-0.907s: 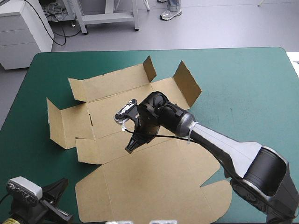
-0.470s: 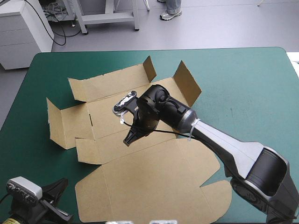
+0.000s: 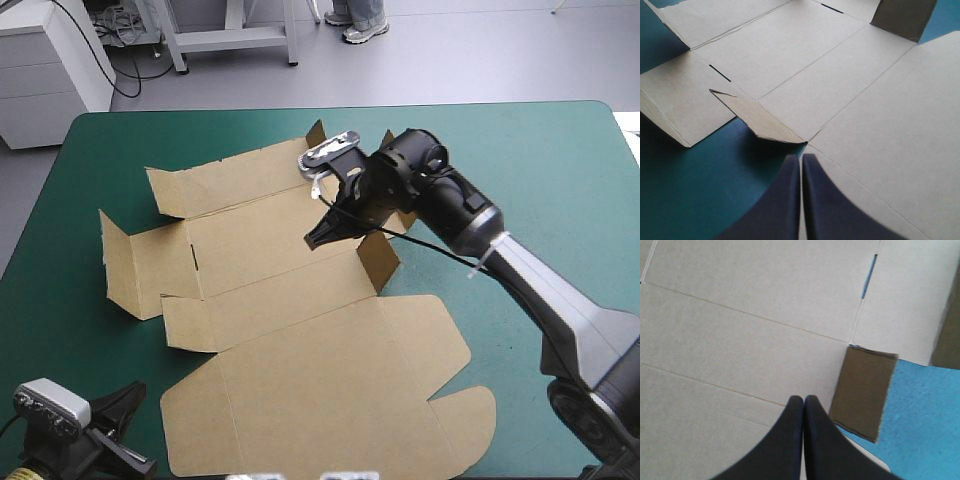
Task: Fold the box
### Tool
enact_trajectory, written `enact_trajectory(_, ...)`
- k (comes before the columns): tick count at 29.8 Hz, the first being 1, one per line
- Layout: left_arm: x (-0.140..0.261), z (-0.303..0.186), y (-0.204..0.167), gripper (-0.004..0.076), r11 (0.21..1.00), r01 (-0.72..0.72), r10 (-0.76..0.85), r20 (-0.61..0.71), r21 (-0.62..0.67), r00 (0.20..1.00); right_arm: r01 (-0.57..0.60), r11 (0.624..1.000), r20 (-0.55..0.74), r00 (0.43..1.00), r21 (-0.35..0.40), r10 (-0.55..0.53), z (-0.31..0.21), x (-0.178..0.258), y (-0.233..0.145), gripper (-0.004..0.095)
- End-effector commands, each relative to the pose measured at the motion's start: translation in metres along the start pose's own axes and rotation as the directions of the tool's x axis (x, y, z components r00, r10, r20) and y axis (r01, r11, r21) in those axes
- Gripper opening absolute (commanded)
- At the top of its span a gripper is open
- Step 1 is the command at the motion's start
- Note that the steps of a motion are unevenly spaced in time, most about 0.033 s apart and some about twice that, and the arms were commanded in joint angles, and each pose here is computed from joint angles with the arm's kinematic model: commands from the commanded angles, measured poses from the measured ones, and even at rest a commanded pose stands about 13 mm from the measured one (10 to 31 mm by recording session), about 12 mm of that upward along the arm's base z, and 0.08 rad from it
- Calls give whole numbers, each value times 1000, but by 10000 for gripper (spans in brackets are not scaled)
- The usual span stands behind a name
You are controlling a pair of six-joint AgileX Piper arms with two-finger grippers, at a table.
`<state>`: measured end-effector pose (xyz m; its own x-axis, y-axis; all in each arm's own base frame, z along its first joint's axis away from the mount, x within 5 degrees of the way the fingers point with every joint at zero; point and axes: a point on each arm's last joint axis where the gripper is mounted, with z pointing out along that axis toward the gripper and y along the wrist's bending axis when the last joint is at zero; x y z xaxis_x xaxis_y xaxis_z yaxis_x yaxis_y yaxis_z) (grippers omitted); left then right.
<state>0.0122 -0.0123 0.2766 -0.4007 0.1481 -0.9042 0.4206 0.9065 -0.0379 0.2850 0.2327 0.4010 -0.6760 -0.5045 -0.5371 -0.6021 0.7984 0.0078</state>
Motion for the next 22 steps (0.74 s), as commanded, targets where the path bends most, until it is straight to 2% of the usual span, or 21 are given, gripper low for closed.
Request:
enact_trajectory(1, -14, -5, -1, -8, 1000, 8, -9, 82, 11, 997, -29, 999, 132, 991, 29, 25, -57, 3, -14, -2)
enact_trajectory(9, -14, -5, 0, -8, 1000, 4, -5, 82, 6, 997, -42, 992, 234, 972, 116, 14, -103, 15, -25, -2)
enact_trajectory(13, -14, -5, 0, -8, 1000, 3, -4, 82, 5, 997, -110, 982, 282, 957, 152, 64, -123, 22, -40, -2)
enact_trajectory(18, -14, -5, 0, -8, 1000, 3, -4, 82, 5, 997, -183, 973, 307, 943, 142, 132, -134, 28, -56, -3)
enact_trajectory(22, -14, -5, 0, -8, 1000, 3, -4, 82, 5, 997, -168, 975, 303, 946, 147, 118, -133, 28, -57, 22)
